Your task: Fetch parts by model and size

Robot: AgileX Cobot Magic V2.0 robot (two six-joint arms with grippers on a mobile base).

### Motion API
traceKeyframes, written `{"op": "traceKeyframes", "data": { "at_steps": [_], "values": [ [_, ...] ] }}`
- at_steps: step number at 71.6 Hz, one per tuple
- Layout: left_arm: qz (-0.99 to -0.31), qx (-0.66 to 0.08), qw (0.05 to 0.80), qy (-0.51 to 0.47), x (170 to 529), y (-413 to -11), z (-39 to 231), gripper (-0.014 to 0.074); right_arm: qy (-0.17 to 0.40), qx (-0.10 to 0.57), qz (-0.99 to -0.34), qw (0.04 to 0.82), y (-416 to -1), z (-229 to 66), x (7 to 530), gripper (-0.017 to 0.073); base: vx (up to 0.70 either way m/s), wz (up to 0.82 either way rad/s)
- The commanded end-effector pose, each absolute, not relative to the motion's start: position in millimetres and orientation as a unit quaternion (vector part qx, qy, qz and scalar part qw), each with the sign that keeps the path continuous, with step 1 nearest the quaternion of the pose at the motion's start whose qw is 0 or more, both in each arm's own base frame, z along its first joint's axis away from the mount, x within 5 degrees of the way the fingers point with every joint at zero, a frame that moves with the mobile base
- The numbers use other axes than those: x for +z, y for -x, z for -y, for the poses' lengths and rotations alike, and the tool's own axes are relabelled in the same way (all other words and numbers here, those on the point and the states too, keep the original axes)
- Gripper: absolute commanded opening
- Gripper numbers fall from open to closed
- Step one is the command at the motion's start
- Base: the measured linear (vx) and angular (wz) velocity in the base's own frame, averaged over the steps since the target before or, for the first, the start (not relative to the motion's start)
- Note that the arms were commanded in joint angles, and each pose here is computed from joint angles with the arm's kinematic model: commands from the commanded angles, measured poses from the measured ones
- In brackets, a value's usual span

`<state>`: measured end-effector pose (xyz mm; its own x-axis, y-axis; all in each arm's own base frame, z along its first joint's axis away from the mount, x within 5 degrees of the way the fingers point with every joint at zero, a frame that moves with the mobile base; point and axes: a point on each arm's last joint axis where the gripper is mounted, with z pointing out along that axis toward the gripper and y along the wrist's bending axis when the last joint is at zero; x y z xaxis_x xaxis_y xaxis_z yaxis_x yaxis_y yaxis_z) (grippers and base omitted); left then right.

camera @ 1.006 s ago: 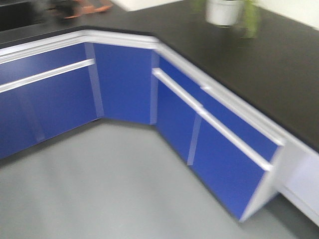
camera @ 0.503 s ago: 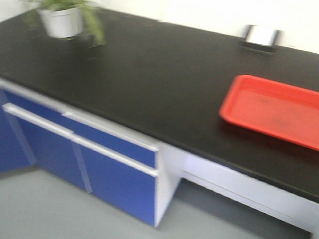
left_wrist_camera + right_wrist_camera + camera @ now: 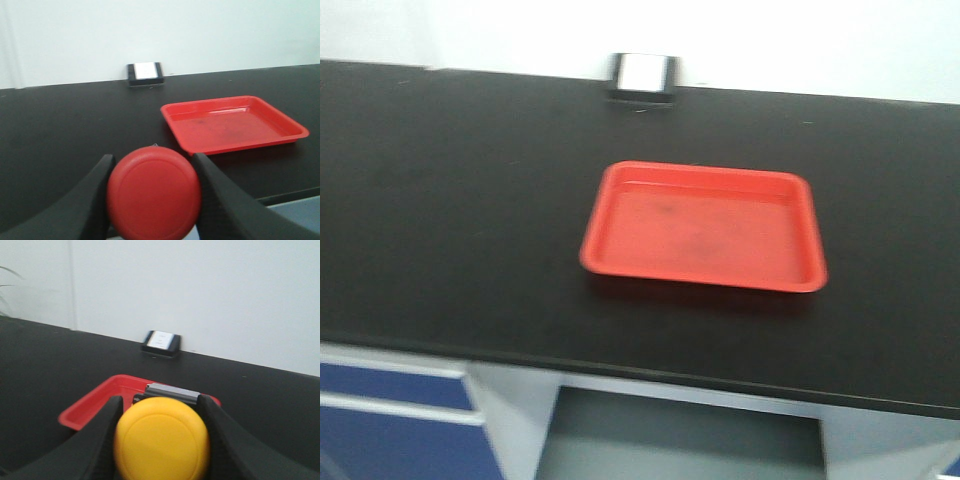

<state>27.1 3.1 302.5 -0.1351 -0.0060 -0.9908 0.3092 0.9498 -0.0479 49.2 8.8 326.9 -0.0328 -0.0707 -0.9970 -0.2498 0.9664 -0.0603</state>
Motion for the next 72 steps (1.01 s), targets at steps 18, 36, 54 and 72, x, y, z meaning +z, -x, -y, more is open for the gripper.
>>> {"op": "traceKeyframes", "data": {
  "at_steps": [18,36,54,72],
  "values": [
    [-0.712,-0.135,0.682,-0.103,317.2,-26.1,-2.1,-0.0003,0.118,0.063,-0.679,0.722,-48.4,-9.5,342.2,-0.0002,0.14,-0.4],
    [-0.712,-0.135,0.682,-0.103,317.2,-26.1,-2.1,-0.0003,0.118,0.063,-0.679,0.722,-48.4,-9.5,342.2,-0.0002,0.13,-0.12],
    [-0.712,-0.135,0.682,-0.103,317.2,-26.1,-2.1,-0.0003,0.118,0.063,-0.679,0.722,-48.4,-9.5,342.2,-0.0002,0.09,-0.02],
    [-0.712,-0.135,0.682,-0.103,317.2,-26.1,-2.1,-0.0003,0.118,0.063,-0.679,0.722,-48.4,-9.5,342.2,-0.0002,0.05,-0.03]
  ]
}}
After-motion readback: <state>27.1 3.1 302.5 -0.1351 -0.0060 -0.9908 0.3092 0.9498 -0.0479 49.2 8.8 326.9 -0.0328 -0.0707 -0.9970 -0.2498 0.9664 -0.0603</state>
